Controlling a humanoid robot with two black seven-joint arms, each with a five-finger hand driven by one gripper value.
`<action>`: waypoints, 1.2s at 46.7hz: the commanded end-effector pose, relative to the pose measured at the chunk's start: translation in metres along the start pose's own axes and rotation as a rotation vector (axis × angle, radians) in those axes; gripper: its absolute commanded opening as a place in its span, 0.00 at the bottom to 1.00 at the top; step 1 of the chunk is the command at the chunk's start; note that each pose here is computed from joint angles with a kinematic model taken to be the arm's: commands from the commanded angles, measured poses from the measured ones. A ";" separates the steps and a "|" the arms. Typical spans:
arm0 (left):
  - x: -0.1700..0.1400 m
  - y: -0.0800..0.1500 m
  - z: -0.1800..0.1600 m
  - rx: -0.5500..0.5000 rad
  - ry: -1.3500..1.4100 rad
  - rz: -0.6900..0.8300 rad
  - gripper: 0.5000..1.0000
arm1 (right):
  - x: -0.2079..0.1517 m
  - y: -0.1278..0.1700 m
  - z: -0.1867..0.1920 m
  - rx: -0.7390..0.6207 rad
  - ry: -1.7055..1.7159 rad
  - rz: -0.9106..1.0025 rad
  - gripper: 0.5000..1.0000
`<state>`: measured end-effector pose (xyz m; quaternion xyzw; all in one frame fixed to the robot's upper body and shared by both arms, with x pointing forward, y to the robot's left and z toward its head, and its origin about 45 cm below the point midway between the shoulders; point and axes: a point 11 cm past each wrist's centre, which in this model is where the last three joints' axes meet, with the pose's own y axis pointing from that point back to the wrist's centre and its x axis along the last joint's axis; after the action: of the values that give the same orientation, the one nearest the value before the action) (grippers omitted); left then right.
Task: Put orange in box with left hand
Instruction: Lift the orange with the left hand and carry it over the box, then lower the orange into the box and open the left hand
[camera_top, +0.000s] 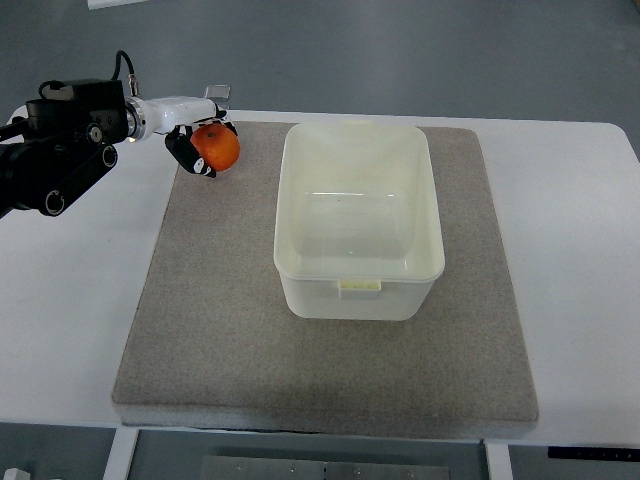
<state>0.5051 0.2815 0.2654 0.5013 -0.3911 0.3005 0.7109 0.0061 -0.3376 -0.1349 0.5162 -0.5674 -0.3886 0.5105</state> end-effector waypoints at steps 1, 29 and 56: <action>0.009 0.005 -0.005 0.003 0.007 0.016 0.00 | 0.000 0.000 0.000 0.000 0.000 0.000 0.86; 0.086 0.061 0.048 -0.243 -0.013 0.095 0.00 | 0.000 0.000 0.000 0.000 0.000 0.000 0.86; 0.053 0.076 0.186 -0.598 -0.160 -0.018 0.00 | 0.000 0.000 0.000 0.000 0.000 0.000 0.86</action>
<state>0.4252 0.1440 0.3900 0.3027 -0.5130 0.1372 0.7914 0.0061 -0.3376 -0.1349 0.5161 -0.5674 -0.3887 0.5105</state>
